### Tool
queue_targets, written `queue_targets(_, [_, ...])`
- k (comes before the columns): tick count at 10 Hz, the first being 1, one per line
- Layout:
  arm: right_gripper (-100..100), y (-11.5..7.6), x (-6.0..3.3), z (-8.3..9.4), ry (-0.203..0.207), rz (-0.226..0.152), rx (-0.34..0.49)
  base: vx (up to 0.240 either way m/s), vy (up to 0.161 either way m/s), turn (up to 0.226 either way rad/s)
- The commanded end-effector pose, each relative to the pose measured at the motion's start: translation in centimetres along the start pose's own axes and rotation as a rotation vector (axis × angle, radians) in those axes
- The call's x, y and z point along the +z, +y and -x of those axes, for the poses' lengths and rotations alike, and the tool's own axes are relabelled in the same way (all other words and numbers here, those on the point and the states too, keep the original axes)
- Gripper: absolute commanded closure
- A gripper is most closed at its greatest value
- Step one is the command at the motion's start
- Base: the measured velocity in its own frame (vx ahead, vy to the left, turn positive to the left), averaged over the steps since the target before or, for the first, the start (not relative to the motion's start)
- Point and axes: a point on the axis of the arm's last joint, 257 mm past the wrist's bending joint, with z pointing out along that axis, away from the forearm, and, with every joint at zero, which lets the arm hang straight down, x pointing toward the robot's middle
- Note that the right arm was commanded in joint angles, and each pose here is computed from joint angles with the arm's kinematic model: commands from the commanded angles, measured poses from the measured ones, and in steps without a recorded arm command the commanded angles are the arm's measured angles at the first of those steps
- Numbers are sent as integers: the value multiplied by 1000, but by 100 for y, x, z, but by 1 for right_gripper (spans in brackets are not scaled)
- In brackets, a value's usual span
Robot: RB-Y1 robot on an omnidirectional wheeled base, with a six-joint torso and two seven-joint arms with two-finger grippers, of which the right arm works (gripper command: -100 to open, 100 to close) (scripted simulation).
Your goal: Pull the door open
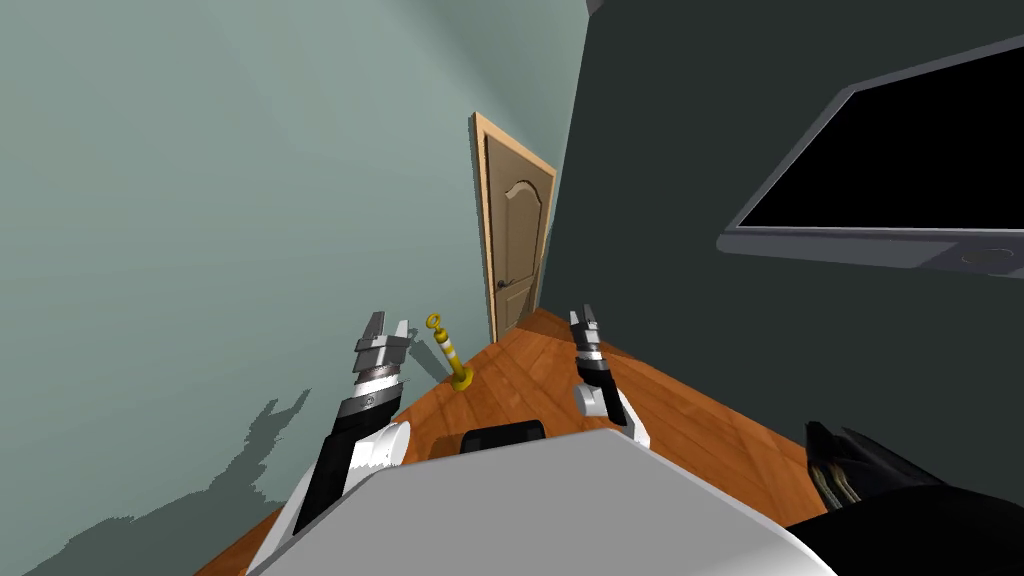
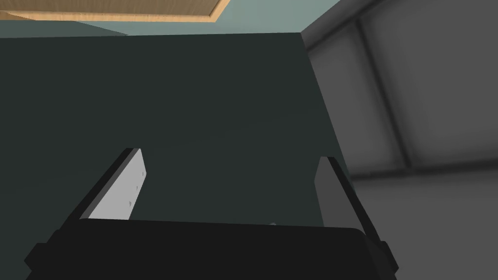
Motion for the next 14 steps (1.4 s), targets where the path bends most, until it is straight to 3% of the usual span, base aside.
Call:
queue_targets(1, [-100,-129,-9,-29,7,-19,5,85,-68,136])
queue_targets(14, [-100,-1114,-75,-173,57,-176,30,84,-59,138])
